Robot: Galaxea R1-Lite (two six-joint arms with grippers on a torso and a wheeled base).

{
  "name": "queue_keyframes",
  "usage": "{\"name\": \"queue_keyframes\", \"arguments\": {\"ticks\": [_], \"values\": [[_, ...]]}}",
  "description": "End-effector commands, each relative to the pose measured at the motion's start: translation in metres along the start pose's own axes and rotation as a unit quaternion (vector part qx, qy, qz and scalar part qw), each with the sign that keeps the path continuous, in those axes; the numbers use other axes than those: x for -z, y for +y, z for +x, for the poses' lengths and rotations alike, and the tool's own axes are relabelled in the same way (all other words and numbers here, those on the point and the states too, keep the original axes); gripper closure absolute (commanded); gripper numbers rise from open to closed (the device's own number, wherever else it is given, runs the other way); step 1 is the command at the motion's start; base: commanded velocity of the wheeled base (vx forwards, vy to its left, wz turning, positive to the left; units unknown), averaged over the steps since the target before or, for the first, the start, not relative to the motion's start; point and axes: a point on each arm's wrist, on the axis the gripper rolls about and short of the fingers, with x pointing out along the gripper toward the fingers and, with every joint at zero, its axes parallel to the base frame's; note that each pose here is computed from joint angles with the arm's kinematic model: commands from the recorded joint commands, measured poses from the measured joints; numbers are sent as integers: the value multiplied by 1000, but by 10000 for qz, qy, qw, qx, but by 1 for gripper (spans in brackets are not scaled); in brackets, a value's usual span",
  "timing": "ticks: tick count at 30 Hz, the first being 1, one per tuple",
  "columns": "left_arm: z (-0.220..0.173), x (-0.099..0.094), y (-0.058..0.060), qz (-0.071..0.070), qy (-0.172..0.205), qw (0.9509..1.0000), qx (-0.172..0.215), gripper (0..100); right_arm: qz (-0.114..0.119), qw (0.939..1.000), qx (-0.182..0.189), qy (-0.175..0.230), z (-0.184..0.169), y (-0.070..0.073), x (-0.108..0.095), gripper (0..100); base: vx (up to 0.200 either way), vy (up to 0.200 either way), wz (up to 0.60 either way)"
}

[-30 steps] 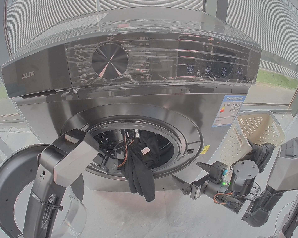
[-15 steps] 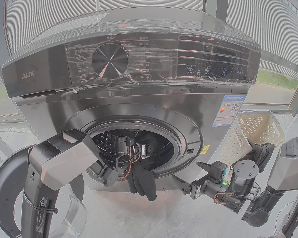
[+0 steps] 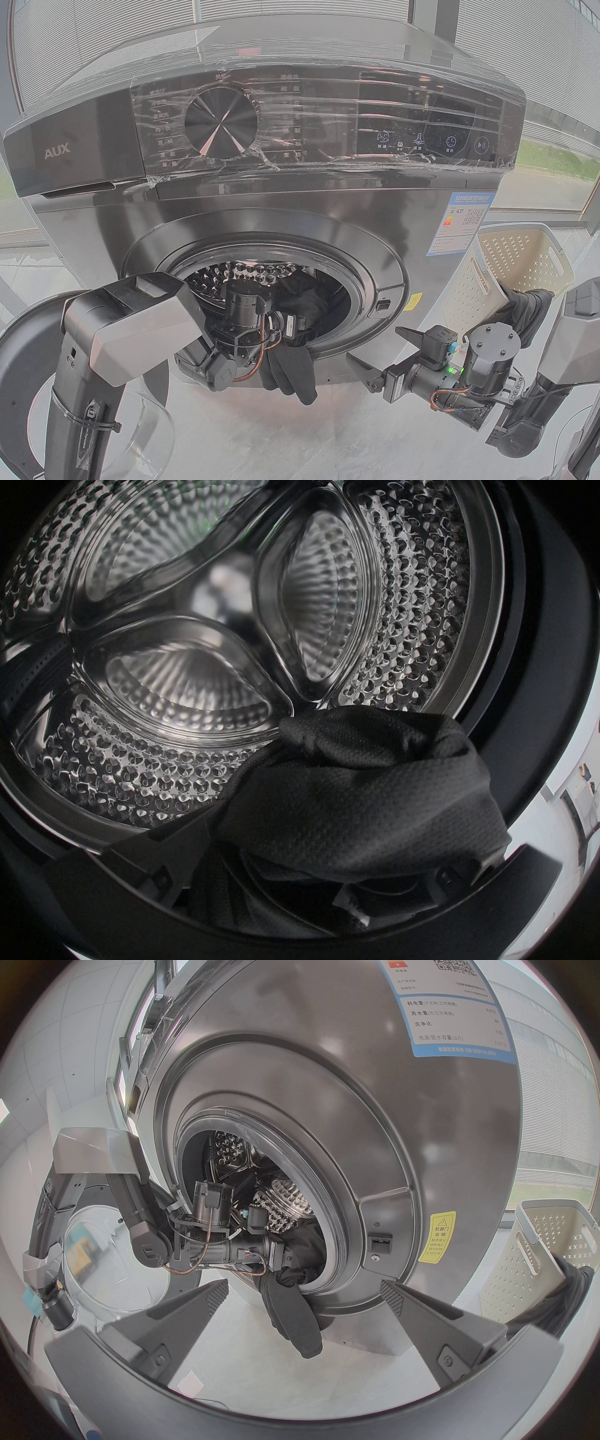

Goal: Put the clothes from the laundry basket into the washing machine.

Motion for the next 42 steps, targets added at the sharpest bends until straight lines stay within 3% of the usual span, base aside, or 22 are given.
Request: {"name": "queue_keyframes", "arguments": {"ticks": [1, 3, 4, 12, 17, 27, 31, 34, 39, 40, 42], "values": [[7, 18, 2, 15, 174, 9998, -38, 0, -2, 10000, -2, 4, 0, 0, 0, 0, 0, 0, 0], [9, 19, 3, 5, 173, 9998, -53, 0, -2, 10000, -2, 4, 0, 0, 0, 0, 0, 0, 0], [9, 19, 3, 5, 173, 9998, -53, 100, -2, 10000, -2, 4, 0, 0, 0, 0, 0, 0, 0], [13, 15, 3, -44, 100, 9998, -141, 100, -1, 10000, -3, -3, 0, 0, 0, 0, 0, 0, 0], [16, -5, 5, -104, -252, 9991, -317, 100, -3, 10000, -18, -2, 0, 1, 0, 0, 0, 0, 0], [31, -48, 33, -356, -1021, 9909, -801, 100, -10, 10000, -55, 9, 0, 3, 1, 0, 0, 0, 0], [32, -51, 36, -400, -1078, 9899, -832, 100, -10, 10000, -55, 9, 0, 3, 1, 0, 0, 0, 0], [33, -55, 40, -512, -1166, 9873, -953, 100, -10, 10000, -55, 9, 0, 3, 1, 0, 0, 0, 0], [31, -52, 40, -521, -1130, 9876, -954, 100, -2, 10000, -55, 9, 0, 3, 1, 0, 0, 0, 0], [30, -52, 40, -534, -1124, 9877, -946, 0, -2, 10000, -55, 9, 0, 3, 1, 0, 0, 0, 0], [30, -50, 37, -548, -1102, 9882, -915, 0, -10, 10000, -55, 9, 0, 3, 1, 0, 0, 0, 0]]}}
